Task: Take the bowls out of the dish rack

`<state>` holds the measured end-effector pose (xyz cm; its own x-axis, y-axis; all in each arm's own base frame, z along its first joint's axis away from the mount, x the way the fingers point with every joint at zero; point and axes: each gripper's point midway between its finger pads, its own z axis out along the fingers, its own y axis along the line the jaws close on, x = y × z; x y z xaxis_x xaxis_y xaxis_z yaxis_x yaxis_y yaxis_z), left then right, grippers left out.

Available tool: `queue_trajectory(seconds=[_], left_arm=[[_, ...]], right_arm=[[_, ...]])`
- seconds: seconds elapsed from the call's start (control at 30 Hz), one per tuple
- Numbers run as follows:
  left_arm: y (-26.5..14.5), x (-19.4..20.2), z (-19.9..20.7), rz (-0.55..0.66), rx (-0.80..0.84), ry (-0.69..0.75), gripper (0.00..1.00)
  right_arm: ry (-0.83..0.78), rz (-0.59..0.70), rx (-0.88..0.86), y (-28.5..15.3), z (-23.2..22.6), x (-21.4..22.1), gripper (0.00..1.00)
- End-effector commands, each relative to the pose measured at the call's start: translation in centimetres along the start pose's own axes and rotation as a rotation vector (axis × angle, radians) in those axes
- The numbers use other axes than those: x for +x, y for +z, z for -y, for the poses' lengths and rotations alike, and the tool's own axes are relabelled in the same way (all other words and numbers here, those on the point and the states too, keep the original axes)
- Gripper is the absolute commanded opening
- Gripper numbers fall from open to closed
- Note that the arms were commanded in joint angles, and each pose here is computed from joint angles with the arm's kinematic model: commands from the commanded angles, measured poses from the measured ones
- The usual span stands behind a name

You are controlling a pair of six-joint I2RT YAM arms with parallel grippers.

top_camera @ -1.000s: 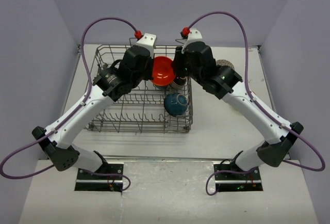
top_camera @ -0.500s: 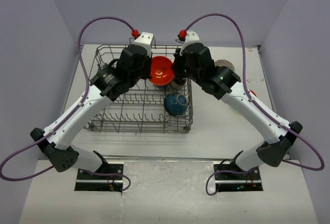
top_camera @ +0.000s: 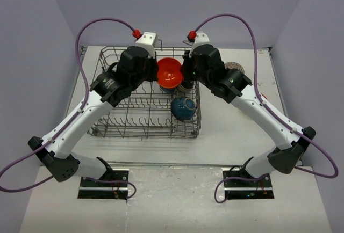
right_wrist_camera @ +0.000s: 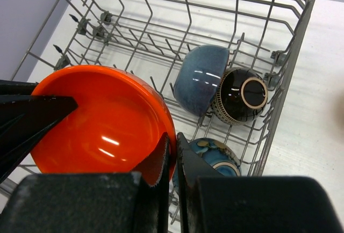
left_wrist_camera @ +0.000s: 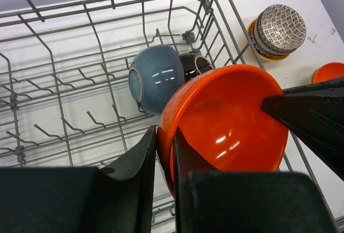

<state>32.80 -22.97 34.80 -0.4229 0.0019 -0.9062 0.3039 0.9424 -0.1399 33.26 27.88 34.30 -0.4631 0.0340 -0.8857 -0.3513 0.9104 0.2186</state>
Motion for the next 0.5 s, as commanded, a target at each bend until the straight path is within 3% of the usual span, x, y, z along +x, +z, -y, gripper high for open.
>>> queue_trajectory(seconds=[0.0, 0.1, 0.2, 0.4, 0.47], left_arm=[[-1.8, -3.2, 2.3, 0.111, 0.129, -0.076, 0.13], [-1.9, -3.5, 2.7, 0.116, 0.147, -0.081, 0.08], [-1.8, -3.6, 2.9, 0.119, 0.158, -0.083, 0.14], [-1.6, -3.2, 3.3, 0.11, 0.177, -0.087, 0.37], [-1.4, -2.9, 3.3, 0.106, 0.174, -0.089, 0.56]], right_arm=[[0.036, 0.073, 0.024, -0.7, 0.6, -2.1, 0.0], [0.031, 0.079, 0.035, -0.7, 0.8, -2.2, 0.0], [0.031, 0.08, 0.041, -0.7, 1.0, -2.3, 0.0], [0.034, 0.095, 0.061, -1.1, 1.6, -2.7, 0.0], [0.031, 0.096, 0.069, -1.2, 1.9, -2.8, 0.0]])
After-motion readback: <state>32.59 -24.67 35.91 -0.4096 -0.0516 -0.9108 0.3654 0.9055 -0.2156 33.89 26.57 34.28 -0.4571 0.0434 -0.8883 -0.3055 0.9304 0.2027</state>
